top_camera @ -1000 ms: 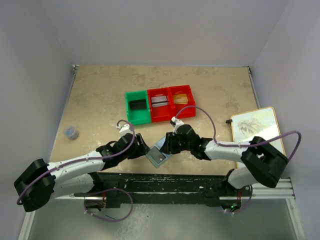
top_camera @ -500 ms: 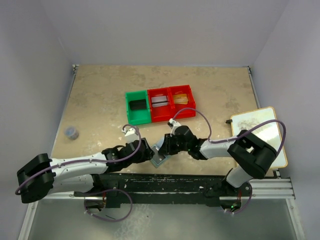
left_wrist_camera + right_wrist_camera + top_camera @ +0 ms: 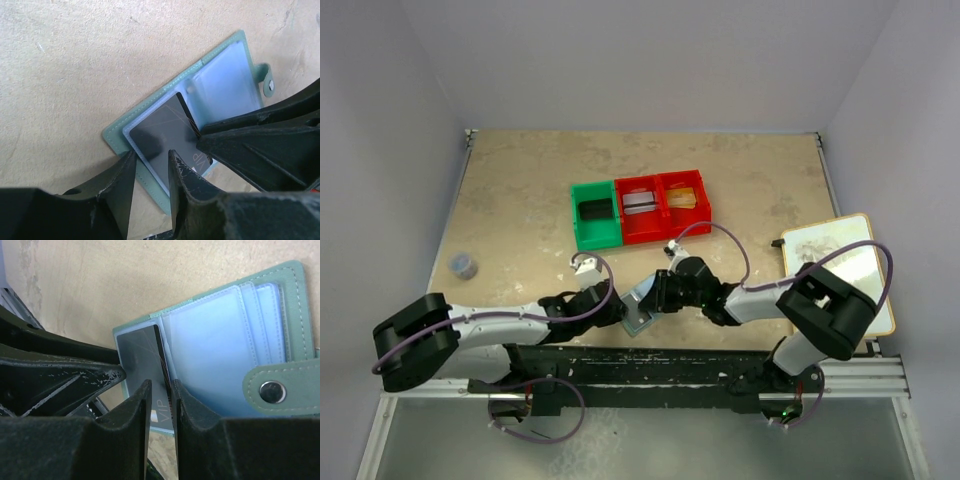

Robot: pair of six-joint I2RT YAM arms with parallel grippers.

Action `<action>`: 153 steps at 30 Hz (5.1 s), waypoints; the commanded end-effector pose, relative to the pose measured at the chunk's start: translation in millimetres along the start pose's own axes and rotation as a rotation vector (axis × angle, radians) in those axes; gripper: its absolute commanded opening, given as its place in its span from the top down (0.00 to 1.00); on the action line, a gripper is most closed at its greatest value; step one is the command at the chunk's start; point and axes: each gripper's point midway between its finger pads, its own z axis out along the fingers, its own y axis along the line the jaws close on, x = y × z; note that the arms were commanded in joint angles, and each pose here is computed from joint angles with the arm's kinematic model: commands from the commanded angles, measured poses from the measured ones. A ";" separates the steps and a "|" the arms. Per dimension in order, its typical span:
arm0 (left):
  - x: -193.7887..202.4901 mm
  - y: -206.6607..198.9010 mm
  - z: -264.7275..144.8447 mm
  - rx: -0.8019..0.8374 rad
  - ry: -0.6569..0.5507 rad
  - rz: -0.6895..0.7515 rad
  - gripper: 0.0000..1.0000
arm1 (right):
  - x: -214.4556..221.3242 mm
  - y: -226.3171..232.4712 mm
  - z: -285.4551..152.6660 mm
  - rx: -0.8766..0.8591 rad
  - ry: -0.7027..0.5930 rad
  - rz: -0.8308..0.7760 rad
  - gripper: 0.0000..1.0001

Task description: Take the credit cards out of the card holder

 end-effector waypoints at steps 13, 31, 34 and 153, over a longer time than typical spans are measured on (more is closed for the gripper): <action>-2.7 -8.6 12.7 -0.006 -0.025 0.077 0.89 | 28.0 -9.8 -19.0 -0.004 0.046 0.107 0.77; -0.4 -0.4 15.1 -0.039 -0.015 0.147 0.96 | 12.1 -26.3 -30.0 0.079 -0.108 0.299 0.75; -3.7 -6.7 9.7 -0.010 -0.019 0.144 0.88 | 16.1 -26.0 -33.1 0.079 -0.090 0.299 0.74; 34.0 -35.8 21.2 0.010 0.077 0.270 0.94 | 11.0 -40.7 -65.3 0.065 -0.149 0.327 0.81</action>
